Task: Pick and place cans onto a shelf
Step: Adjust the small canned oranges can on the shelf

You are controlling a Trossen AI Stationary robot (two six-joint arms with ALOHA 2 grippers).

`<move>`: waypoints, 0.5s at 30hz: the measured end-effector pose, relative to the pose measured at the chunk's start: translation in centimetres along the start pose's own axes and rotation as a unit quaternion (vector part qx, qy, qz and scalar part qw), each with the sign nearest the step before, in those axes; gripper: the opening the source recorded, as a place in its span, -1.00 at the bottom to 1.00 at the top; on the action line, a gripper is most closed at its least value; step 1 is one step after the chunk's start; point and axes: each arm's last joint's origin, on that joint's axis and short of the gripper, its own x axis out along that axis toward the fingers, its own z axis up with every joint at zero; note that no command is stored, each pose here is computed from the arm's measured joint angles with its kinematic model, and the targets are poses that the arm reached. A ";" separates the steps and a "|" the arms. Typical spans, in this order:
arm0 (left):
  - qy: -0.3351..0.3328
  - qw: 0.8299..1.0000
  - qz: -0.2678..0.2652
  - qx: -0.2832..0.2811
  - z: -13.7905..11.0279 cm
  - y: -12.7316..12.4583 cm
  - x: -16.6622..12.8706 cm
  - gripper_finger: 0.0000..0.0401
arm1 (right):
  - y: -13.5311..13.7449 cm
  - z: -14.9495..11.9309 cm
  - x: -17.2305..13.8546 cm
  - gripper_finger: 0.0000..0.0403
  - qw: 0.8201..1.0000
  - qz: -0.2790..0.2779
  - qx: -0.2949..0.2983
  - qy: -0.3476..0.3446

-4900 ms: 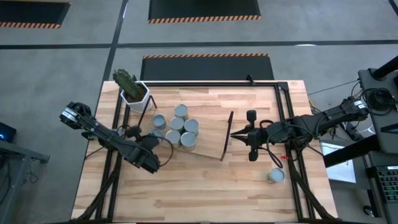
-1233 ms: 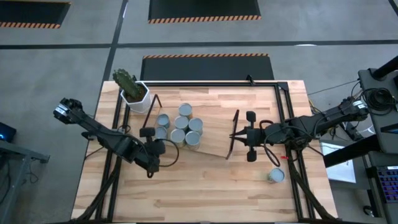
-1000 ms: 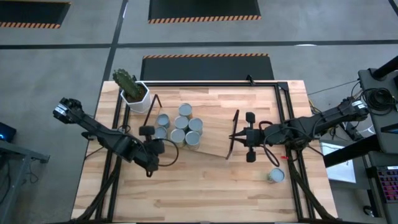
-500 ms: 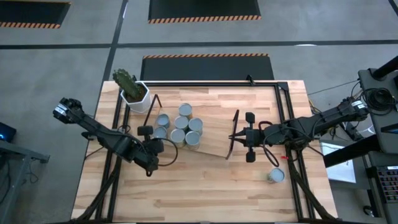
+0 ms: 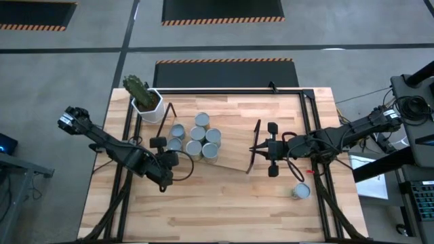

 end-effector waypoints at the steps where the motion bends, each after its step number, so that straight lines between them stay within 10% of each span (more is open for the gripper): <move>1: 0.000 1.000 0.000 0.000 0.0 0.0 0.0 -1.00 | 0.0 0.0 0.0 -0.94 1.000 0.000 0.000 0.000; 15: 0.031 0.999 0.023 0.014 -0.5 1.1 -1.0 -1.00 | 0.0 0.0 0.0 -0.94 1.000 0.001 -0.005 0.000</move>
